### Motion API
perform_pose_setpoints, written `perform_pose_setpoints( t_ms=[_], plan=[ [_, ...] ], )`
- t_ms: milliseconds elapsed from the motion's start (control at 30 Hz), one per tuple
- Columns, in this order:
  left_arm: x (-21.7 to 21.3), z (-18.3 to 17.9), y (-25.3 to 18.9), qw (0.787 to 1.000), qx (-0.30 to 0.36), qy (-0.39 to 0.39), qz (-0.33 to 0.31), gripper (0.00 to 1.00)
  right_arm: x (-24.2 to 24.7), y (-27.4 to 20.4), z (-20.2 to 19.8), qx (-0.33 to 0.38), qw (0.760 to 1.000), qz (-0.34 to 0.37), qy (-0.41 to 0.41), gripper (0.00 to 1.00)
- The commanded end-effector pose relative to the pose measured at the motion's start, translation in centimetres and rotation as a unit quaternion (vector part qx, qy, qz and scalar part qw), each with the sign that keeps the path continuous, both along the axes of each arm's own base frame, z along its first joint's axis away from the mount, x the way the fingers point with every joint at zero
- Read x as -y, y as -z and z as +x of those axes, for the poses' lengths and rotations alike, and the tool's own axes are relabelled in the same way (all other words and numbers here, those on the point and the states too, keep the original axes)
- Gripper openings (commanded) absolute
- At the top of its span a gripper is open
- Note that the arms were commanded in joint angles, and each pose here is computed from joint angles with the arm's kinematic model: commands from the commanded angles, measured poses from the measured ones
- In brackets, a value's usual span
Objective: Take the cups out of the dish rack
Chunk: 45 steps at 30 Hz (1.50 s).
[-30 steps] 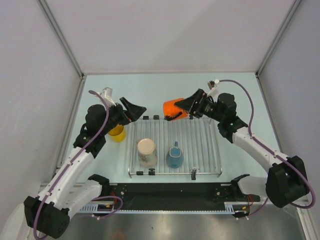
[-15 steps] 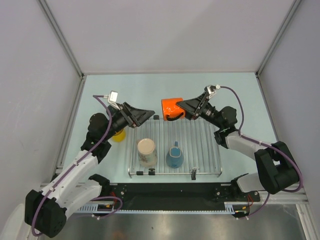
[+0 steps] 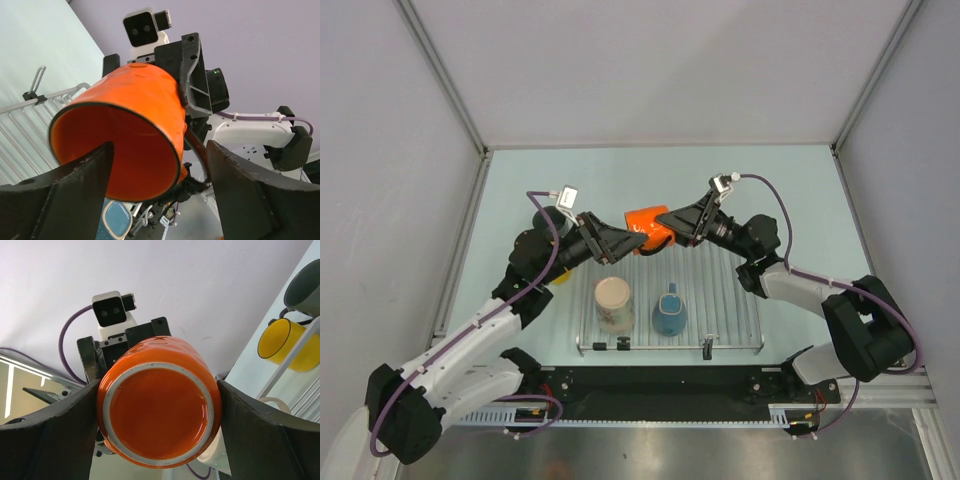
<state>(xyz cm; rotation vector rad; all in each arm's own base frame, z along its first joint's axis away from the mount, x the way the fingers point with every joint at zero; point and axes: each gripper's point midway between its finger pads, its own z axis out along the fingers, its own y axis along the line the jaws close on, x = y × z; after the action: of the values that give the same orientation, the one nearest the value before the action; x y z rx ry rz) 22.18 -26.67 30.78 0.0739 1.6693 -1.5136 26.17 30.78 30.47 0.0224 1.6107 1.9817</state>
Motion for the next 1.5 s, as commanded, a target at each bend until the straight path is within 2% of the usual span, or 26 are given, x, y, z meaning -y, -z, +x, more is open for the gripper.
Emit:
perform_pose_setpoints(
  t_ms=[0, 67, 233, 300, 333, 367, 400, 500, 600, 633, 700, 733, 767, 800, 933, 1167, 1233, 1300, 1333, 1367, 1400, 1433, 1467],
  plan=[
    [0.7, -0.2, -2.8, 0.999, 0.048, 0.003, -0.018, 0.76, -0.8, -4.0, -0.7, 0.074, 0.997, 0.036, -0.004, 0.0],
    [1.0, -0.4, -2.7, 0.999, 0.048, 0.008, -0.018, 0.66, -0.9, -3.8, -0.7, 0.073, 0.997, 0.035, -0.004, 0.0],
    [1.3, -0.5, -2.1, 0.999, 0.043, 0.013, -0.015, 0.54, -1.3, -3.5, -0.9, 0.071, 0.997, 0.032, -0.012, 0.0],
    [1.4, -0.5, -2.3, 0.999, 0.047, 0.015, -0.017, 0.44, -1.5, -3.4, -1.1, 0.071, 0.997, 0.032, -0.016, 0.0],
    [1.4, -0.5, -2.1, 0.999, 0.046, 0.016, -0.016, 0.37, -1.6, -3.3, -1.1, 0.071, 0.997, 0.031, -0.016, 0.0],
    [1.4, -0.5, -2.3, 0.998, 0.049, 0.017, -0.018, 0.15, -1.6, -3.3, -1.1, 0.071, 0.997, 0.031, -0.016, 0.0],
    [1.5, -0.4, -2.2, 0.999, 0.048, 0.016, -0.017, 0.0, -1.6, -3.4, -1.2, 0.073, 0.997, 0.032, -0.016, 0.0],
    [1.4, -0.4, -2.1, 0.999, 0.046, 0.013, -0.017, 0.0, -1.6, -3.6, -1.3, 0.077, 0.996, 0.03, -0.018, 0.0],
    [1.3, -0.5, -2.2, 0.999, 0.048, 0.013, -0.017, 0.0, -1.5, -3.6, -1.4, 0.079, 0.996, 0.026, -0.018, 0.17],
    [1.3, -0.4, -2.3, 0.999, 0.048, 0.009, -0.016, 0.0, -1.5, -3.5, -1.4, 0.076, 0.997, 0.022, -0.018, 0.36],
    [1.2, -0.3, -2.2, 0.999, 0.044, 0.005, -0.006, 0.0, -1.4, -3.5, -1.2, 0.078, 0.997, 0.017, -0.015, 0.62],
    [1.0, -0.3, -2.3, 0.999, 0.046, 0.001, -0.004, 0.0, -1.3, -3.5, -1.2, 0.073, 0.997, 0.012, -0.012, 0.85],
    [1.0, -0.2, -2.1, 0.999, 0.041, -0.001, 0.003, 0.0, -1.1, -3.5, -1.0, 0.072, 0.997, 0.009, -0.008, 0.97],
    [0.8, -0.2, -2.6, 0.999, 0.048, -0.005, 0.006, 0.0, -0.9, -3.4, -0.6, 0.072, 0.997, 0.003, 0.003, 1.0],
    [0.2, -0.2, -3.5, 0.998, 0.059, -0.019, 0.026, 0.0, 2.0, -2.4, 2.3, 0.039, 0.996, -0.039, 0.072, 1.0],
    [-2.1, 0.5, -4.2, 0.993, 0.056, -0.073, 0.074, 0.0, 9.2, -3.8, 5.4, 0.034, 0.977, -0.086, 0.195, 1.0],
    [-3.7, 1.8, -4.0, 0.985, 0.05, -0.122, 0.111, 0.0, 10.0, -3.4, 5.9, 0.01, 0.966, -0.131, 0.224, 1.0],
    [-6.5, 3.1, -3.7, 0.968, 0.031, -0.178, 0.177, 0.0, 10.6, -3.2, 6.0, 0.035, 0.947, -0.186, 0.258, 1.0],
    [-8.5, 4.5, -3.0, 0.95, 0.015, -0.23, 0.21, 0.0, 10.9, -1.8, 5.8, 0.013, 0.939, -0.224, 0.261, 1.0],
    [-10.8, 4.8, -0.9, 0.927, -0.023, -0.262, 0.266, 0.0, 11.2, -2.4, 5.7, 0.033, 0.931, -0.243, 0.27, 1.0],
    [-12.4, 5.2, -2.1, 0.911, -0.021, -0.294, 0.289, 0.0, 11.5, -1.9, 5.8, 0.027, 0.922, -0.262, 0.284, 1.0],
    [-14.9, 6.6, -0.7, 0.875, -0.051, -0.347, 0.335, 0.0, 11.7, -0.8, 5.5, 0.011, 0.915, -0.285, 0.283, 1.0],
    [-17.5, 6.2, 0.2, 0.845, -0.087, -0.372, 0.375, 0.0, 11.8, -0.8, 5.4, 0.012, 0.911, -0.296, 0.289, 1.0]
  ],
)
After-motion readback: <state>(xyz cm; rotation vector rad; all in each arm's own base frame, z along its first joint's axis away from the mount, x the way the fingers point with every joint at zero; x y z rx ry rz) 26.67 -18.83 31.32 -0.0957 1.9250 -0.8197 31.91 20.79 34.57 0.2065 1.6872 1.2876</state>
